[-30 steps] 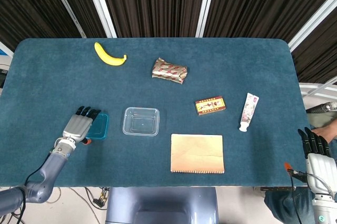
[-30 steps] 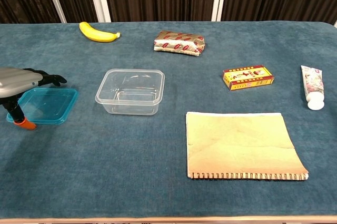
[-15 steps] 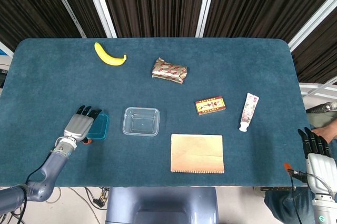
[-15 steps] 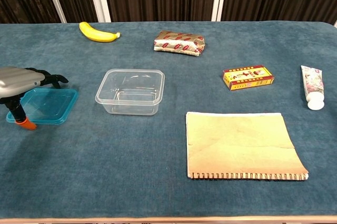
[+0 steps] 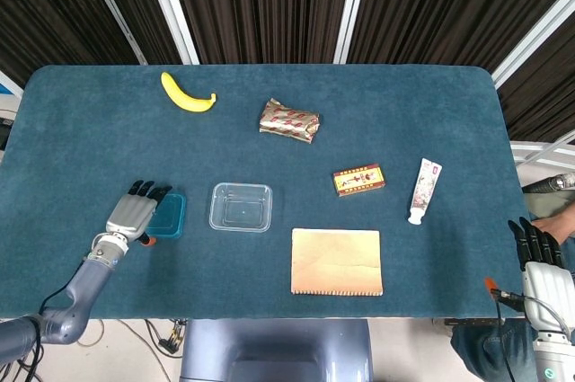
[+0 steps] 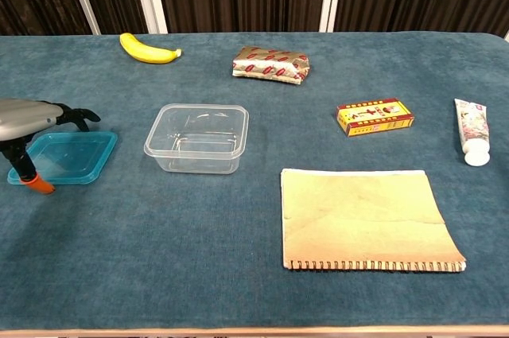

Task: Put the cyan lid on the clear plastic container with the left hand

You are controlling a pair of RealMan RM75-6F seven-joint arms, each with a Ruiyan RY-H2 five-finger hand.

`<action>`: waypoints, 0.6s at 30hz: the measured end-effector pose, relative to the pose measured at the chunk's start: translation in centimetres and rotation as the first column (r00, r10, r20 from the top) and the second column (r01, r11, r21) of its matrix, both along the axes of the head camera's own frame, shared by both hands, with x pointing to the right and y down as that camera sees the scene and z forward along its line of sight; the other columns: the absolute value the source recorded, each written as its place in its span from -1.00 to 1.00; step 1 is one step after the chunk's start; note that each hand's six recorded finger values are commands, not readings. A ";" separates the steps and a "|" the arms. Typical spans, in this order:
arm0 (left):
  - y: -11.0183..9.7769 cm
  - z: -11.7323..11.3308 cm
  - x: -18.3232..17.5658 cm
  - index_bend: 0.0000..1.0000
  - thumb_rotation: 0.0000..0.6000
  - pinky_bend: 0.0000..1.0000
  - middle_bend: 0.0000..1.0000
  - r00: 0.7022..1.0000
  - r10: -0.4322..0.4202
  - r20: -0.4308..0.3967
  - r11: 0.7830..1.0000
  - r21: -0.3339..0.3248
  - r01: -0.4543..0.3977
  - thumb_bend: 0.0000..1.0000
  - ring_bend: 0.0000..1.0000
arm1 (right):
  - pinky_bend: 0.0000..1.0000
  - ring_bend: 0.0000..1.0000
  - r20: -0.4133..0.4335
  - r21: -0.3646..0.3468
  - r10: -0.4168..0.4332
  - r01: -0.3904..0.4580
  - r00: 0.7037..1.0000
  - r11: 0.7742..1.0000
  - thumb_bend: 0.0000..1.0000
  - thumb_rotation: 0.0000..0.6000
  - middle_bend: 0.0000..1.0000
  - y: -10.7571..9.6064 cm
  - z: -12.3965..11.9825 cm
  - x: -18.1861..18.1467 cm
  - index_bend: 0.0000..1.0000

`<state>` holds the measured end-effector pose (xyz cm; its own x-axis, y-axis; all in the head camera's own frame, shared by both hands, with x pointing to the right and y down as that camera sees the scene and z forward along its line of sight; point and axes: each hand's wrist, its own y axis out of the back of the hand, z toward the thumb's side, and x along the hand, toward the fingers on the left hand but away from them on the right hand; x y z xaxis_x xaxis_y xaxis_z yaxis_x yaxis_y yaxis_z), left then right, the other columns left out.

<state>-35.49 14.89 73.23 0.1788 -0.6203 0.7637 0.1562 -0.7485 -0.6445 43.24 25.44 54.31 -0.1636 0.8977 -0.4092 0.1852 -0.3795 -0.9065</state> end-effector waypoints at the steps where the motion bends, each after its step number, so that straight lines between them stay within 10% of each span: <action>1: -0.2 -0.2 0.0 -0.90 1.00 -1.00 -0.51 1.000 -0.006 -0.006 1.000 0.000 0.006 -0.72 -1.00 | -1.00 -1.00 0.000 0.001 0.000 0.000 1.000 1.000 -0.46 1.00 -1.00 0.0 0.0 0.0 -0.93; 18: -3.8 -5.7 2.1 -0.90 1.00 -1.00 -0.52 0.995 -0.008 -0.101 0.995 0.102 0.018 -0.72 -1.00 | -1.00 -1.00 -0.002 0.000 -0.004 0.004 1.000 1.000 -0.46 1.00 -1.00 0.0 0.0 -0.1 -0.93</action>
